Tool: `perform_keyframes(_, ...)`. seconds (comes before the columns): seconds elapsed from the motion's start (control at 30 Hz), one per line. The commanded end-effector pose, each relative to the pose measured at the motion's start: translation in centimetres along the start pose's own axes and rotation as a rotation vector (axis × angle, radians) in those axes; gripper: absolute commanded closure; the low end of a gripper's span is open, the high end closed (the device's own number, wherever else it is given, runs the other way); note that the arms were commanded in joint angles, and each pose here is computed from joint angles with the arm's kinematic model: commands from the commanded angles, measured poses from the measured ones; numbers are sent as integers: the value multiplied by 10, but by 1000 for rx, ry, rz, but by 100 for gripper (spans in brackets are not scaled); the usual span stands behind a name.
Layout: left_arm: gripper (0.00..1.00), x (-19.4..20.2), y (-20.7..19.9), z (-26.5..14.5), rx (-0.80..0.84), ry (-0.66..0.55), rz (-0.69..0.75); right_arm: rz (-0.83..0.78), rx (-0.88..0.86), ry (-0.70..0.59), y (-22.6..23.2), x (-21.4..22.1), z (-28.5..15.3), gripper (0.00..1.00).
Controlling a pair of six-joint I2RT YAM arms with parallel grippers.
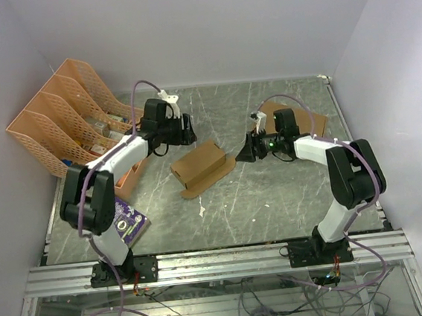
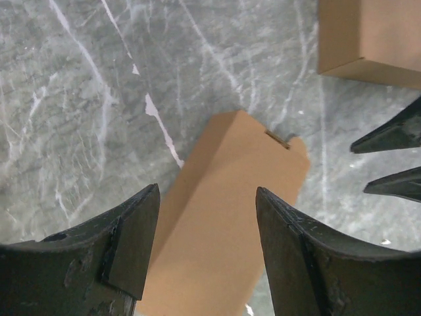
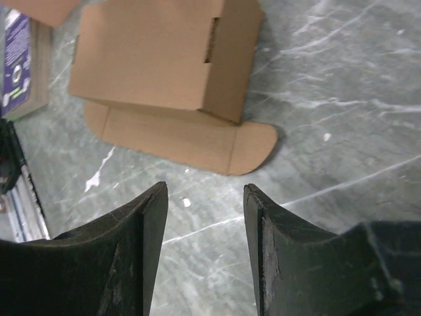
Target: Fold the paper box
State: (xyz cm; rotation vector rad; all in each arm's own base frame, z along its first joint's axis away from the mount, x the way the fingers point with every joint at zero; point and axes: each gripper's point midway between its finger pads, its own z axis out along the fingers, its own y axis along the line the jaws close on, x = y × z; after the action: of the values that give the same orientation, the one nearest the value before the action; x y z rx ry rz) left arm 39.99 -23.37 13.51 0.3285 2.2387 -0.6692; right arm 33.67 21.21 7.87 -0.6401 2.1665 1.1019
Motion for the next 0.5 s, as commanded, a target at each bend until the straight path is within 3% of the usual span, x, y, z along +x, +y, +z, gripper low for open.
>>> perform_keyframes(0.0, 29, 13, 15, 19, -39, 93, 88, 16, 77, 1, -27, -2, 14, 51)
perform_keyframes(0.17, 27, 40, 16, 29, -39, 190, 178, 28, 97, 58, -35, 9, 27, 55)
perform_keyframes(0.47, 27, 67, 30, 33, -75, 274, 171, 59, 96, 131, -34, 32, 44, 56)
